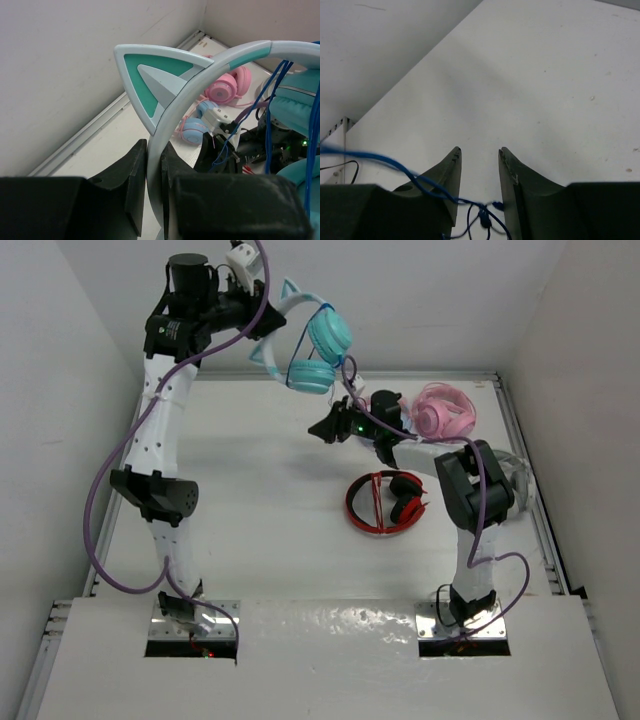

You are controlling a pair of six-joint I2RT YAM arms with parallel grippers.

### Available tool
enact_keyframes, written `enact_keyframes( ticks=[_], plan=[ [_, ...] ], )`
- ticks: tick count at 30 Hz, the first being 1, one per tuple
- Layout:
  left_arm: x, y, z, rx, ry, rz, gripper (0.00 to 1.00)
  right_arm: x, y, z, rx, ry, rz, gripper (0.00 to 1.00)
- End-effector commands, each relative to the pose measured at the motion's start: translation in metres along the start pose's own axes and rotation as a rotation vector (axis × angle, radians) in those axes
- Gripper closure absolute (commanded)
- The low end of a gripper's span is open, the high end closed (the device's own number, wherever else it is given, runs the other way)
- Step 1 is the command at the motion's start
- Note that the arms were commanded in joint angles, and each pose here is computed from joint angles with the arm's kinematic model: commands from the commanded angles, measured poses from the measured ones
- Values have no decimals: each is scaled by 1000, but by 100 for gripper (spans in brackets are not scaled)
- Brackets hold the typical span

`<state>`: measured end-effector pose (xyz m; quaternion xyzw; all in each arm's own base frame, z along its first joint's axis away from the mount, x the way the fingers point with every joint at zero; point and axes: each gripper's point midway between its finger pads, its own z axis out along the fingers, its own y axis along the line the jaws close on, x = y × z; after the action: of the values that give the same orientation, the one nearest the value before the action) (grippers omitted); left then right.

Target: Wrap the headphones

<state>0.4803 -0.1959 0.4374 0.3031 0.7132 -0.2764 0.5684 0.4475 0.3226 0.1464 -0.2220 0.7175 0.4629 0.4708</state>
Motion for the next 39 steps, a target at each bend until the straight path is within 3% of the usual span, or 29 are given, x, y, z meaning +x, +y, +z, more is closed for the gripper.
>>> enact_keyframes(
  ticks=[1, 5, 6, 7, 9, 13, 20, 24, 32, 39],
  plan=[
    [-64, -19, -38, 2, -167, 65, 100, -3, 11, -9, -16, -11, -47, 66],
    [-68, -15, -40, 4, -185, 55, 100, 11, 6, -16, 21, 19, -43, 62],
    [-69, -15, -40, 3, -186, 54, 100, 13, 5, -17, 24, 24, -49, 66],
    [-69, -15, -41, 3, -186, 53, 100, 14, 5, -19, 34, 21, -50, 87],
    [-69, -15, -41, 6, -187, 50, 100, 9, 4, -20, 46, -10, -57, 95],
    [-72, -5, -44, -11, -205, -2, 100, 12, 5, -24, 52, -26, -41, 96],
    [-74, 55, -63, -136, -292, -350, 100, 15, 17, -24, 36, -55, -22, 100],
    [-59, 81, -61, -182, -298, -496, 100, 27, 47, 0, -24, 12, -67, 100],
    [-30, 152, -81, -535, -316, -576, 100, 66, 106, 22, -149, 196, -223, 100],
    [8, 207, -90, -800, -275, -522, 100, 71, 164, 34, -311, 316, -331, 100]
  ],
)
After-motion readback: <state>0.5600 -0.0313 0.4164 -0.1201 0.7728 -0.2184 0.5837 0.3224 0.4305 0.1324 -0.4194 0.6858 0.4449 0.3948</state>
